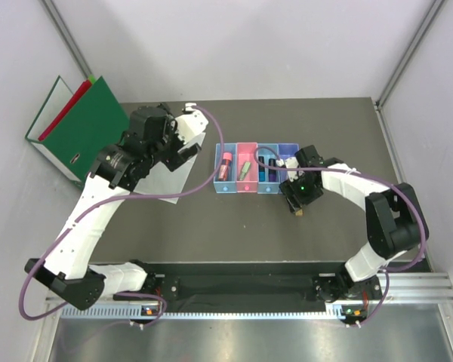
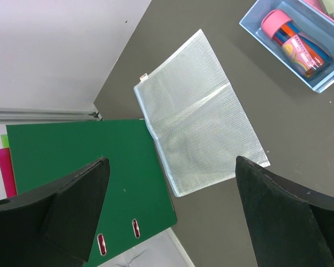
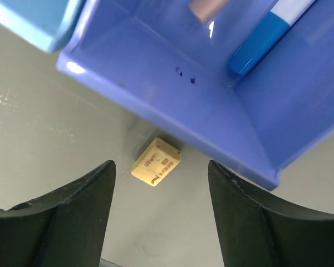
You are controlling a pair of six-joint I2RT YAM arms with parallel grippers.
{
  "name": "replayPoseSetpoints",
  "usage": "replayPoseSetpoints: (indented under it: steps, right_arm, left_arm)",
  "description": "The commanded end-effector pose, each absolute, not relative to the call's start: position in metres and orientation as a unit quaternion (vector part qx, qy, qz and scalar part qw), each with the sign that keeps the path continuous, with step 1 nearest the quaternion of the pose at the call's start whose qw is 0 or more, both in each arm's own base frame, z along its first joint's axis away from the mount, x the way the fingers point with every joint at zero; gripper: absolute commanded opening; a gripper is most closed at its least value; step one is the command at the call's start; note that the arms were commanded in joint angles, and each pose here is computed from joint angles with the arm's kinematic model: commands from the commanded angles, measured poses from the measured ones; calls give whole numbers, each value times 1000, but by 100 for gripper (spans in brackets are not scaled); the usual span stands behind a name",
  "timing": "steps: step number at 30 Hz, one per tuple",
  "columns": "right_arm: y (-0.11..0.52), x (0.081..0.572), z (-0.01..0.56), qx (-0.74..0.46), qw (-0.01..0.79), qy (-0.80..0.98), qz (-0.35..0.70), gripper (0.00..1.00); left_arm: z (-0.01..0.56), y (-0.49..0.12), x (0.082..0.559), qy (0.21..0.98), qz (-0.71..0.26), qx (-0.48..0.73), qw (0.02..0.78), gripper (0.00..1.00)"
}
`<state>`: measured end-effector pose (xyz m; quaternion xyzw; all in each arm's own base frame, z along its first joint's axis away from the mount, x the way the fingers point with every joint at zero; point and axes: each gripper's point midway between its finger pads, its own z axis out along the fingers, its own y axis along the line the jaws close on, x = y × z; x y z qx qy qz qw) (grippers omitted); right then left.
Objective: Sort the stationery into containers
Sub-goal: Pick up the stationery from the center of the board.
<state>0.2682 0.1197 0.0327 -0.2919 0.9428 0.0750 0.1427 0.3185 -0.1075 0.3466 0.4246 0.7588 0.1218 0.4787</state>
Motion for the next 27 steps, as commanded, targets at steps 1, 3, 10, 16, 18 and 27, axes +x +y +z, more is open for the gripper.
replayPoseSetpoints:
  steps: [1,3,10,16,18,27]
  right_arm:
    - [125,285,39,-294,160,940,66,65]
    - [125,284,37,-294,154,941,67,61]
    - [125,283,34,-295,145,942,67,50]
    - [125,281,32,-296,137,943,70,44]
    - [126,280,33,-300,137,941,71,44]
    - [130,274,34,-311,135,939,64,43]
  left_arm:
    - [364,-106,318,753,126,413,497,99]
    - [365,-106,319,753,128,413,496,99]
    - [368,-108,322,749,129,417,498,99]
    - [369,-110,324,749,127,416,499,99]
    - [370,-109,325,748,128,416,500,99]
    - [373,-111,326,745,128,416,505,99]
